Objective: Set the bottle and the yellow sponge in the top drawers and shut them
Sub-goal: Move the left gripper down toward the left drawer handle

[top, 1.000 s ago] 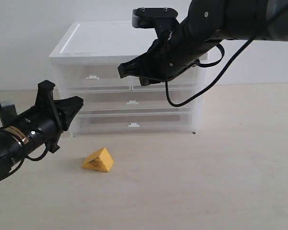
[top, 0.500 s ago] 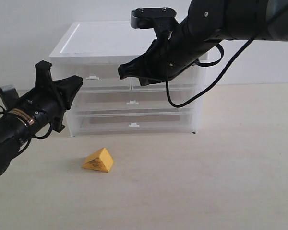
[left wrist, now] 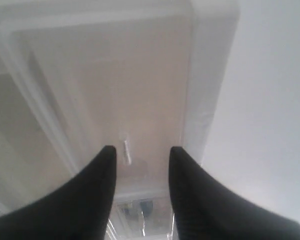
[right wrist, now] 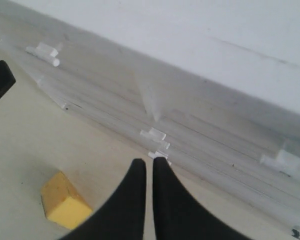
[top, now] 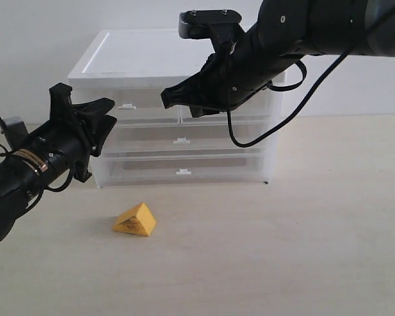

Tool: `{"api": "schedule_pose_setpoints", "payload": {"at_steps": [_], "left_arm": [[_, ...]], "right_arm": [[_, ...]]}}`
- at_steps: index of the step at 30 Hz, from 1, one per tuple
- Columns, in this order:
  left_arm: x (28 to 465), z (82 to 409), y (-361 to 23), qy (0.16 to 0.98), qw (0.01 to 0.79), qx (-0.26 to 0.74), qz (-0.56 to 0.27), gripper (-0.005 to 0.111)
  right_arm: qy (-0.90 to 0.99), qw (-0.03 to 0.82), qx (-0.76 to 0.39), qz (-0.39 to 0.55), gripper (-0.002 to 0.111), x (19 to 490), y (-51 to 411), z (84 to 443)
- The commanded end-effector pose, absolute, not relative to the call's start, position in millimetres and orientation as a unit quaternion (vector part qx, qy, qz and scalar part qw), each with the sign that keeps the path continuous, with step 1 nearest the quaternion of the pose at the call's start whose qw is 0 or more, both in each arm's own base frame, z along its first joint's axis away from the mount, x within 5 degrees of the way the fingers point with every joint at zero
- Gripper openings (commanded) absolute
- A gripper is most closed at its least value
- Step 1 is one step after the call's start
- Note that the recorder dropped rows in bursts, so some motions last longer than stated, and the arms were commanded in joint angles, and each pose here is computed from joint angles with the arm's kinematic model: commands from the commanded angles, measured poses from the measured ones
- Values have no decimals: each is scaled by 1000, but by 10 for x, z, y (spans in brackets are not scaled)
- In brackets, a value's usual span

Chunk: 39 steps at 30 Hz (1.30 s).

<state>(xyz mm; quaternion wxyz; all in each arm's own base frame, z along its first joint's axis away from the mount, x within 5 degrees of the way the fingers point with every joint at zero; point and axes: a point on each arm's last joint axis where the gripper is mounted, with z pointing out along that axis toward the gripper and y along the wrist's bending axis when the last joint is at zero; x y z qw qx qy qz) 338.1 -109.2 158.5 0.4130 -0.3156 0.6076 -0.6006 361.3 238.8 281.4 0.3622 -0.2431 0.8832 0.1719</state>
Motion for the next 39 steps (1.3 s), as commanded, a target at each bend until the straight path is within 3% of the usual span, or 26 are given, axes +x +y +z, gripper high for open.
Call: {"api": "schedule_pose_setpoints", "payload": {"at_steps": [1,9,18,23,39], "left_arm": [[3393,1613,-1114,598,408,-318,-612,34],[3466,1744,-1269,588,409,-292,-634,34],[3464,1743,-1270,590,408,-288,-634,34],[3459,1742,-1278,593,406,-284,-635,34],[3443,1730,-1289,599,402,-277,-635,34]], "right_arm": [[878,376,-241,173,0,3631,2379,2863],[879,378,-230,178,0,3638,2380,2870],[872,402,-219,176,0,3685,2376,2886],[876,407,-211,151,0,3808,2395,2672],[859,450,-191,152,0,3928,2329,2707]]}}
